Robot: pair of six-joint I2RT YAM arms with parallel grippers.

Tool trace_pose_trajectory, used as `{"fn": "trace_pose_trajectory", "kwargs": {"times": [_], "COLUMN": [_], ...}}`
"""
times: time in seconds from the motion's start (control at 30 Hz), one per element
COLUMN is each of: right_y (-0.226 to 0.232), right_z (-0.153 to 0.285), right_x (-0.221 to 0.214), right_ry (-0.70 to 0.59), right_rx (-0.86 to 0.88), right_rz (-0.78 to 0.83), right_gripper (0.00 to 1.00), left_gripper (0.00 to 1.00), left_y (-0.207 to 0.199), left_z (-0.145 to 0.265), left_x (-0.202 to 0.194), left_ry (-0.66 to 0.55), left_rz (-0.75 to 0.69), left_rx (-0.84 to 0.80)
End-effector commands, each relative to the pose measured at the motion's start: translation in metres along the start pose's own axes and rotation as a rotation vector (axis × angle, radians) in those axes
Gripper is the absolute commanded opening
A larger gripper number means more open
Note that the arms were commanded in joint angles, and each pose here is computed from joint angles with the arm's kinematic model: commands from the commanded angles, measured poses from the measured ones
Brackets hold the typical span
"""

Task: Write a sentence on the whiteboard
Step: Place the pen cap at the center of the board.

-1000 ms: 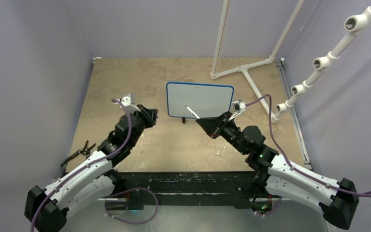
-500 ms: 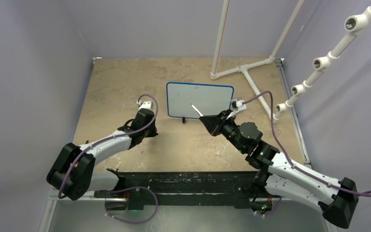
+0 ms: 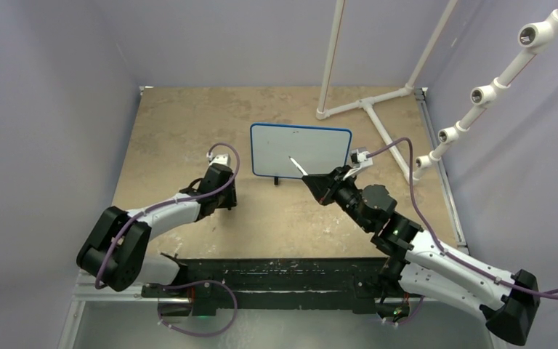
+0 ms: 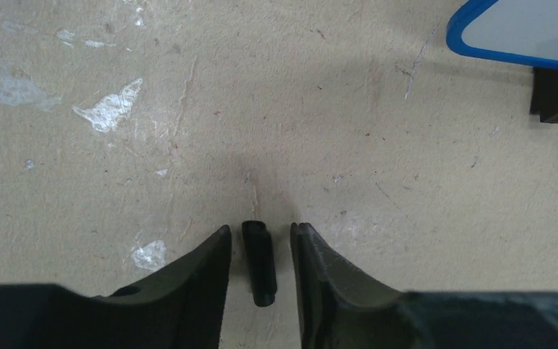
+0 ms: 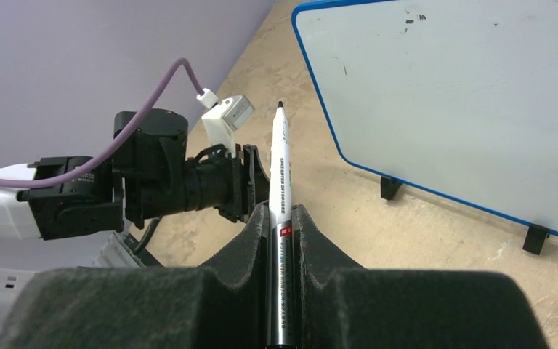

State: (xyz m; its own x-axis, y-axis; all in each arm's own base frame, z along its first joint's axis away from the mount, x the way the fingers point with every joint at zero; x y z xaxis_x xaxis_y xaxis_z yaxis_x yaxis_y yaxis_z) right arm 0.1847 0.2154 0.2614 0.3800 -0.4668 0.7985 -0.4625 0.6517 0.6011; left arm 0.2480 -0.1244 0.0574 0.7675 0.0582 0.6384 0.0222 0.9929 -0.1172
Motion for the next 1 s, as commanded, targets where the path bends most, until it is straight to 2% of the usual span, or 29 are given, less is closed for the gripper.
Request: {"fn": "trace_pose_trajectory", "kwargs": {"times": [0.0, 0.17, 0.27, 0.4, 0.53, 0.63, 0.73, 0.97], "right_y": [-0.003, -0.005, -0.005, -0.006, -0.008, -0.007, -0.006, -0.006], "right_z": [0.006, 0.01, 0.012, 0.012, 0.011, 0.01, 0.009, 0.008], "right_x": [0.008, 0.01, 0.013, 0.013, 0.012, 0.012, 0.013, 0.011], "right_ry": [-0.036, -0.038, -0.048, -0.05, -0.052, -0.055, -0.057, -0.054], "right_rx": [-0.022, -0.04, -0.045, -0.049, -0.056, -0.051, -0.048, -0.041], "right_rz": [0.009, 0.012, 0.012, 0.012, 0.013, 0.015, 0.011, 0.01], "right_gripper": [0.0, 0.0, 0.0, 0.0, 0.0, 0.0, 0.0, 0.0], "left_gripper": [0.41, 0.61, 0.67, 0.68, 0.66, 0.64, 0.63, 0.6], "left_y": [-0.002, -0.001, -0.004, -0.016, -0.053, -0.076, -0.1, -0.137], "left_z": [0.01, 0.026, 0.037, 0.056, 0.073, 0.069, 0.065, 0.044], "left_x": [0.017, 0.034, 0.046, 0.06, 0.061, 0.056, 0.055, 0.043], "left_ry": [-0.06, -0.12, -0.155, -0.227, -0.282, -0.271, -0.311, -0.316], "left_rz": [0.007, 0.011, 0.002, -0.029, -0.066, -0.039, -0.022, -0.051], "left_rx": [-0.016, -0.006, -0.025, -0.09, -0.181, -0.237, -0.314, -0.313]}}
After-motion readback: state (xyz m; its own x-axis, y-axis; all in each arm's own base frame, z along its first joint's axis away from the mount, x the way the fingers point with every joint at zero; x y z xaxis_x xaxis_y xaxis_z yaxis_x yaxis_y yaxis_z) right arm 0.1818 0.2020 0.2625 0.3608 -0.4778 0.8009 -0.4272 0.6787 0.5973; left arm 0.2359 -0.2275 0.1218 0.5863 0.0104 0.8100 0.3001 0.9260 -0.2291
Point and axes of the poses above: each gripper's point midway between its finger pads, its own z axis back along the fingers, its own y axis along the line the jaws close on, x = y × z, the point moved 5 cm from there along z, back along the fingers, and after that the axes turned 3 degrees about -z, right-handed, at the moved point
